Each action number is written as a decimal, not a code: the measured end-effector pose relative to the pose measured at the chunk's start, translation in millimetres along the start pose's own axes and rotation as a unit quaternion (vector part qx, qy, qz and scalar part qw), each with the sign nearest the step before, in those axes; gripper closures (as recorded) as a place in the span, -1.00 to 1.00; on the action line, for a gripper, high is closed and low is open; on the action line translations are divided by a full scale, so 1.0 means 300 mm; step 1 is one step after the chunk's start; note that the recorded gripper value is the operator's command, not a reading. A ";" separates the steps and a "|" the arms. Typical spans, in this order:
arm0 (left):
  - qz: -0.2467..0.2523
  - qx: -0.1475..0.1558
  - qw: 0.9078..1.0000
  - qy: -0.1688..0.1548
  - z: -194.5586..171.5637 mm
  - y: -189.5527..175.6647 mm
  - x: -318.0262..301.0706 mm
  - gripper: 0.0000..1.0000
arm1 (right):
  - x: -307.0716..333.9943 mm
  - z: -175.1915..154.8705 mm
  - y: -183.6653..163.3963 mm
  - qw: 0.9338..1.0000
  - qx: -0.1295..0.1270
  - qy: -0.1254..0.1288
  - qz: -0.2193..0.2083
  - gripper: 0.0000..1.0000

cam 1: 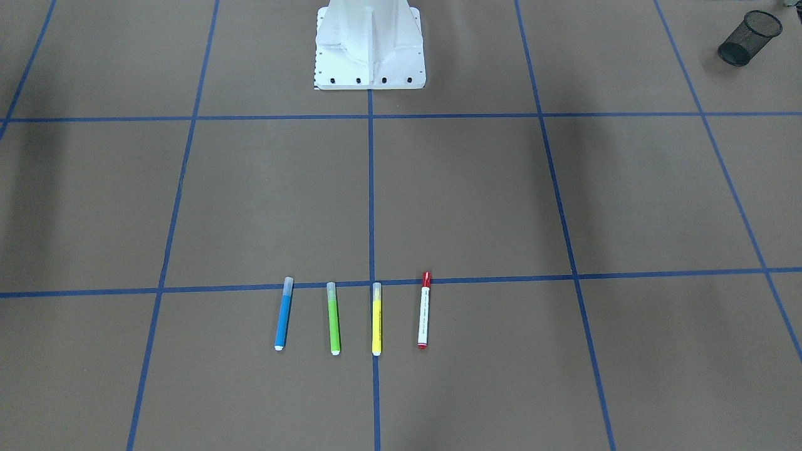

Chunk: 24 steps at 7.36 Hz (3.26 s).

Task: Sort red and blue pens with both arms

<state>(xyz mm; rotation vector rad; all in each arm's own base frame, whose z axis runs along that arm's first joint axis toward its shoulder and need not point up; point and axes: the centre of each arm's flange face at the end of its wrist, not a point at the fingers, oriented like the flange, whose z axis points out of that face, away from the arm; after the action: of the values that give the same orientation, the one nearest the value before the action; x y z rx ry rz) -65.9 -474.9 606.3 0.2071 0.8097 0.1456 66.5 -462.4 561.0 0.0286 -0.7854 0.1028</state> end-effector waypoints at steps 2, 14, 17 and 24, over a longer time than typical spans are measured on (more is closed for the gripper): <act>-0.029 0.013 1.000 0.001 -0.036 -0.074 0.044 -0.99 | -0.003 -0.001 -0.001 1.000 0.000 -0.003 0.000 -1.00; -0.071 -0.027 0.997 0.014 0.403 -0.863 1.768 -0.96 | -0.082 0.013 -0.027 1.000 -0.008 -0.024 -0.016 -1.00; -0.048 -0.017 0.998 0.032 0.521 -1.009 1.906 -0.94 | -0.123 0.024 -0.036 0.999 -0.015 -0.044 -0.017 -1.00; -0.002 -0.014 0.999 0.031 0.750 -0.889 2.141 -0.43 | -0.144 0.023 -0.040 0.998 -0.018 -0.058 -0.018 -1.00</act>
<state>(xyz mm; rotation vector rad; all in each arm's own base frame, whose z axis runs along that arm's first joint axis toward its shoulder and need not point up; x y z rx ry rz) 549.5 -628.9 242.9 0.1752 0.8691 0.1602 32.5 -478.1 535.5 0.0151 -0.9031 0.0543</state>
